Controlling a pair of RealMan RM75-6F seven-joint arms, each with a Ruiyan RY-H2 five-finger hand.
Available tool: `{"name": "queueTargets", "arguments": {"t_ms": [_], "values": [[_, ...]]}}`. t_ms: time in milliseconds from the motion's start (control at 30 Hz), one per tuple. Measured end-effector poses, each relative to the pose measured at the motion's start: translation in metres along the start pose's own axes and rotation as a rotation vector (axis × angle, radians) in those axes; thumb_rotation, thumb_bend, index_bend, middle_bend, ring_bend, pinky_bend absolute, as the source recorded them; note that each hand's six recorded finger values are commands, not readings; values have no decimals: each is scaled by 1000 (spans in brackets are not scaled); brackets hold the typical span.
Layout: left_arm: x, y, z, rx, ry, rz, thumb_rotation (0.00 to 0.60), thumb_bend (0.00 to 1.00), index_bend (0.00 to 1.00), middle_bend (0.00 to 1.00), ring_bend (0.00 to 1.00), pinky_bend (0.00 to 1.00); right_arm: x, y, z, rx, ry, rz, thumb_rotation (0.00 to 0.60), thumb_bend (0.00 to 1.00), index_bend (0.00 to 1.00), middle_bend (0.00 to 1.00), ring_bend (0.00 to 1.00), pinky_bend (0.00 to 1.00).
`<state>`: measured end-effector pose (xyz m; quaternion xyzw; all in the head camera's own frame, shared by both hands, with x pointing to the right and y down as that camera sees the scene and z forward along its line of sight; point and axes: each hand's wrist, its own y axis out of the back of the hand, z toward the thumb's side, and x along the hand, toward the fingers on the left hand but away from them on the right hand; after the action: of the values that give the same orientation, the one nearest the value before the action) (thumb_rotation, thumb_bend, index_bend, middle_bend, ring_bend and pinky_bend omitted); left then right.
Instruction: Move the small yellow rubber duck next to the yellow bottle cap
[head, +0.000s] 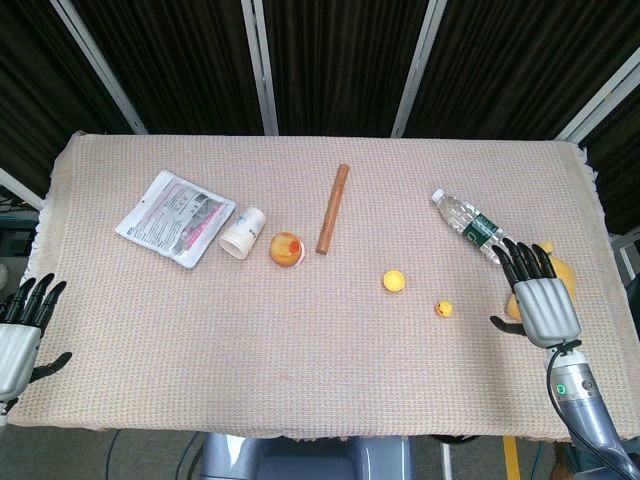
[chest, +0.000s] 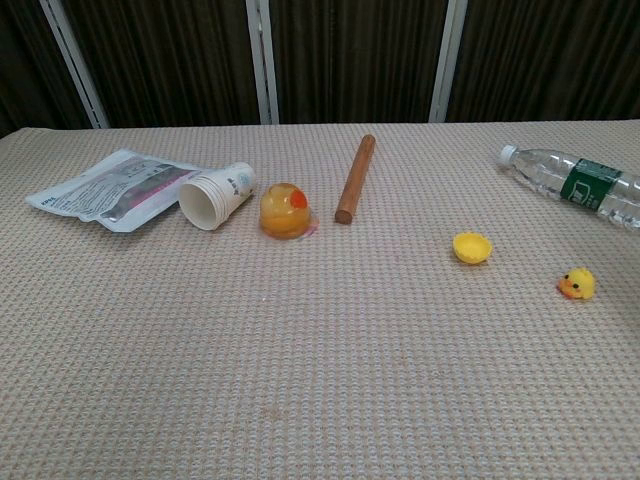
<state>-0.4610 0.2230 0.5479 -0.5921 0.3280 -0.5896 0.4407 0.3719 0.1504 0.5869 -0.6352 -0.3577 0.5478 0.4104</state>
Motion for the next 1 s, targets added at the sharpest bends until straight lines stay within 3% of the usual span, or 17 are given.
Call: {"name": "queueTargets", "arguments": {"t_ms": [1000], "values": [[-2,1,-1,7,5,4,600,0,0,0,0,171,1,-1,3,-16,5,-2,600,0,0,0,0,0]]}}
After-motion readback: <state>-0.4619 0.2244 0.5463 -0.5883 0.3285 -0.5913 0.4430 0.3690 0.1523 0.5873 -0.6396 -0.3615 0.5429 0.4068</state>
